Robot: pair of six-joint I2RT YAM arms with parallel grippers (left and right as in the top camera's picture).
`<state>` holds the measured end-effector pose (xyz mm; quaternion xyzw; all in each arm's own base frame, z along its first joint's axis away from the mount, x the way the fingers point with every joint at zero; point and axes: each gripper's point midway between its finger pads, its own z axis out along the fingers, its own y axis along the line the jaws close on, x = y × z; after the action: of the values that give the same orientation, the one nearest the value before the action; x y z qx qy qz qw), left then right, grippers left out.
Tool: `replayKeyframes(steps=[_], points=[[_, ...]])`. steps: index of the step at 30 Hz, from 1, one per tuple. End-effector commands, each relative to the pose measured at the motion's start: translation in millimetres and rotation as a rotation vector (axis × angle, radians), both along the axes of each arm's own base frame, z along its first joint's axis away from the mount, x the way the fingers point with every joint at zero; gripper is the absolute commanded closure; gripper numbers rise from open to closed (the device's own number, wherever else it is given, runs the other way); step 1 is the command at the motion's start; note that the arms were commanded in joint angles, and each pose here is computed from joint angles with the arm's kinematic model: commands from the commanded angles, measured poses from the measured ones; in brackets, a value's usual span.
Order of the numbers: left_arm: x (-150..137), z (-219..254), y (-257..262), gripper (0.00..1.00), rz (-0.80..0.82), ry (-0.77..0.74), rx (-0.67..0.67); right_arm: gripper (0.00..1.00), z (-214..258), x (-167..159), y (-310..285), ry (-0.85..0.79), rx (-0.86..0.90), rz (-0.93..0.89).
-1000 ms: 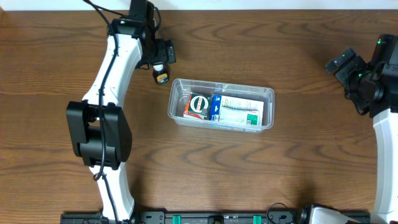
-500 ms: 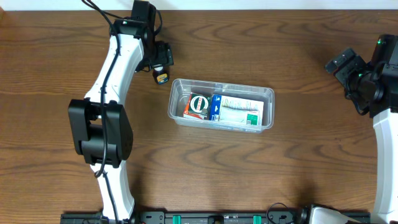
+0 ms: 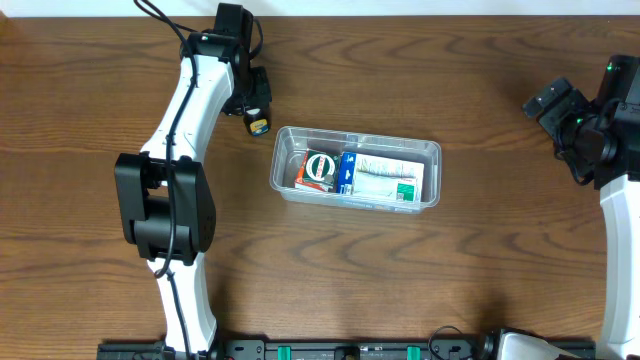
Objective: Pack container
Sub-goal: 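Move the left gripper to the dark bottle and grasp its cap, then lift the bottle with the left gripper over the container's left end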
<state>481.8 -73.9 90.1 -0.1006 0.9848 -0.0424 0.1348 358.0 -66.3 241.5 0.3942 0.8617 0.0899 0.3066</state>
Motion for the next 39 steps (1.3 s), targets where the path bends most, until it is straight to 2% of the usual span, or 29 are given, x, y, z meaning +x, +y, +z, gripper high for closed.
replayKeyframes(steps=[1, 8, 13, 20, 26, 29, 33, 39], points=[[0, -6, 4, 0.71, 0.015, 0.014, 0.011, 0.01, 0, 0, -3, 0.002, 0.001, -0.017], [-8, -8, 5, 0.76, 0.022, 0.045, 0.014, 0.01, 0, 0, -3, 0.002, 0.001, -0.017], [-15, 3, 7, 0.76, 0.023, 0.055, 0.015, 0.01, 0, 0, -3, 0.002, 0.001, -0.017], [-23, 60, 8, 0.76, 0.007, -0.038, 0.007, 0.01, 0, 0, -3, 0.002, 0.001, -0.017], [-53, 116, 9, 0.76, -0.068, -0.101, 0.02, 0.01, 0, 0, -3, 0.001, 0.0, -0.017], [-73, 138, 6, 0.76, -0.143, -0.118, 0.039, 0.01, 0, 0, -3, 0.002, 0.001, -0.017], [-99, 156, -6, 0.76, -0.321, -0.126, 0.082, 0.01, 0, 0, -3, 0.002, 0.0, -0.017], [-130, 159, -43, 0.78, -0.772, -0.111, 0.136, 0.01, 0, 0, -3, 0.001, 0.0, -0.017]])
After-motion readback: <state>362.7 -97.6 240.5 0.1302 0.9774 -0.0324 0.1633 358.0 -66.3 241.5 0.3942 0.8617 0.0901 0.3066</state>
